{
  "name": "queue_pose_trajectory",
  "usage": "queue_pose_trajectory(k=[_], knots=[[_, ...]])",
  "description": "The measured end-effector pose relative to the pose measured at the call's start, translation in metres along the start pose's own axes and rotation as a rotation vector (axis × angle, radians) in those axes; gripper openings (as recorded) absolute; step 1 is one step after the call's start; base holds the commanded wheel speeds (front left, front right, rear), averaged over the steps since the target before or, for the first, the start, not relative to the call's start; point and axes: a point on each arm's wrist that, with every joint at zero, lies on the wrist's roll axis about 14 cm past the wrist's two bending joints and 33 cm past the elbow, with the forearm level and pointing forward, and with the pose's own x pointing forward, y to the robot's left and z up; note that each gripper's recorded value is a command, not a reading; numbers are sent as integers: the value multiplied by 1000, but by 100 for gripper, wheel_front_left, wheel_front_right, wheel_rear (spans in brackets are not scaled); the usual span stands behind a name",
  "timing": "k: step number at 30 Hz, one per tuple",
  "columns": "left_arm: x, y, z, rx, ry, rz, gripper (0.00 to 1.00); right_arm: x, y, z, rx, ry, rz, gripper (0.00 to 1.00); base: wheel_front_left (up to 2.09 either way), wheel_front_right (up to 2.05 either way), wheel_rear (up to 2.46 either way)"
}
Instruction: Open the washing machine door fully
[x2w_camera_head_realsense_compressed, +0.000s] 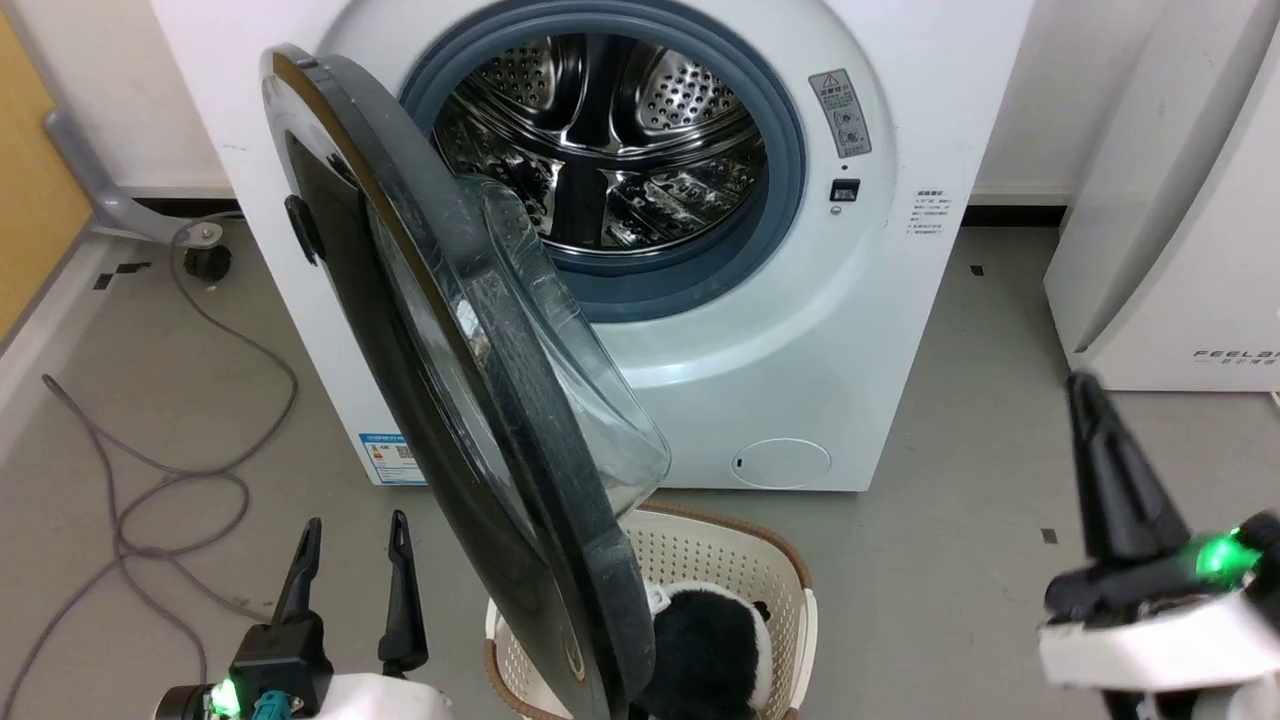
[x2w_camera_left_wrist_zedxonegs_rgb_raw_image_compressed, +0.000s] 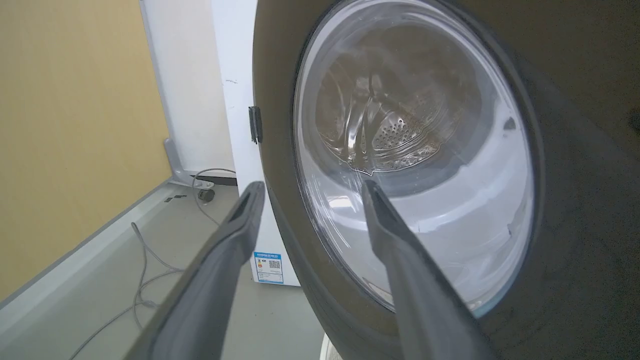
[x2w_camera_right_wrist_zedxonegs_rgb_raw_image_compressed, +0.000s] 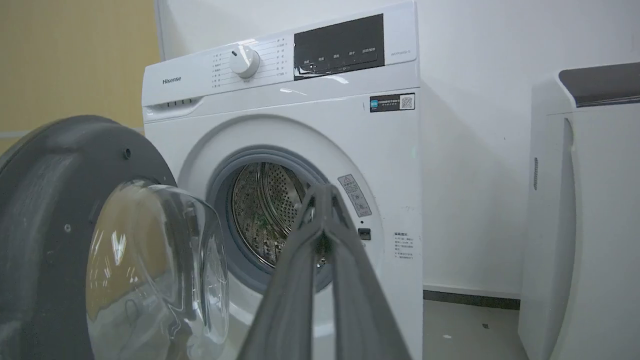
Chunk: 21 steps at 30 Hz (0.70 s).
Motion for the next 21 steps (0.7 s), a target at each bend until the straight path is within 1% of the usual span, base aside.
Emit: queue_pose_trajectory(k=[1,3,6,10,13,14,15,21], knots=[[0,0,0,0,0,-1,100,-4,0,-4,-37,15,-3,0,0,0,0],[0,-1,0,3,-1,-3,100,-12,0,-13,-52,43,-29,0,0,0,0],[0,0,0,8,0,-3,100,-25,0,-30,-117,108,-30,0,0,0,0],[0,0,-1,9,2,0,100,-42,-6,-50,-130,182,-78,0,0,0,0],[0,1,-1,9,4,2,100,-57,-10,-70,-118,255,-108,0,0,0,0],[0,1,-1,9,4,2,100,-61,-10,-76,-111,276,-115,42,0,0,0],[0,1,-2,10,5,2,100,-64,-11,-80,-109,290,-120,100,0,0,0],[0,2,-1,17,1,3,100,-70,-13,-88,-129,323,-128,100,0,0,0]])
